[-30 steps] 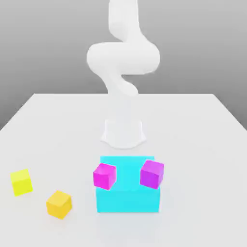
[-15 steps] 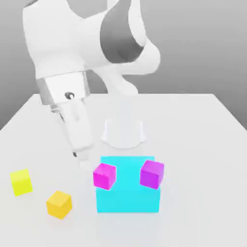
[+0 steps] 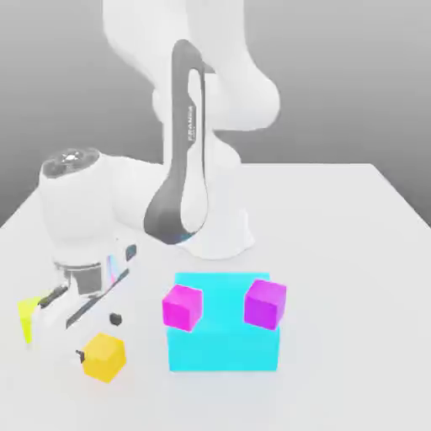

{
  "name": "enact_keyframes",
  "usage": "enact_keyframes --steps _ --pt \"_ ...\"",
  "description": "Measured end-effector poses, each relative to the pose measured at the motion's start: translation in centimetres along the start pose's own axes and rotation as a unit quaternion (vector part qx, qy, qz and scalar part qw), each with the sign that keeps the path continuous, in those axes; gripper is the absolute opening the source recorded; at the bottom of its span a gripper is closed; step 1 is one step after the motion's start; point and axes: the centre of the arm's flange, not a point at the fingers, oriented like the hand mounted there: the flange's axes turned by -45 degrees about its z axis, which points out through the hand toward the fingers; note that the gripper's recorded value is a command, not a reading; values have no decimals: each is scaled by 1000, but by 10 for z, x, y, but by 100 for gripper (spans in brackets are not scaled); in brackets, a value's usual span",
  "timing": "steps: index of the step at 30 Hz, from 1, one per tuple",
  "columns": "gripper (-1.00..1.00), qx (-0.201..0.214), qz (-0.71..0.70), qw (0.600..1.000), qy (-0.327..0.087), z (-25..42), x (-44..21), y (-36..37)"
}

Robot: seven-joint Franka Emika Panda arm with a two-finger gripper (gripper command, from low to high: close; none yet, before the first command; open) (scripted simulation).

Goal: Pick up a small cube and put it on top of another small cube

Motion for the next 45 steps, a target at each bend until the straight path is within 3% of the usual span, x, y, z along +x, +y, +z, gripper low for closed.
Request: enact_keyframes --steps 1,2,9,18,26,36,44,45 --pt "0 -1 1 1000 -1 8 0 1" --pt "-100 -3 1 1000 -1 16 0 2" --pt "-100 -2 1 1000 -1 17 0 2" --pt "-100 -1 2 1000 -2 -42 0 2" --pt "-100 -8 162 987 -10 -67 68 3" --pt "-100 -3 379 925 -2 -95 172 30" --pt "-100 -2 373 928 -2 -43 163 25" --pt "100 -3 373 928 -1 -37 163 26"
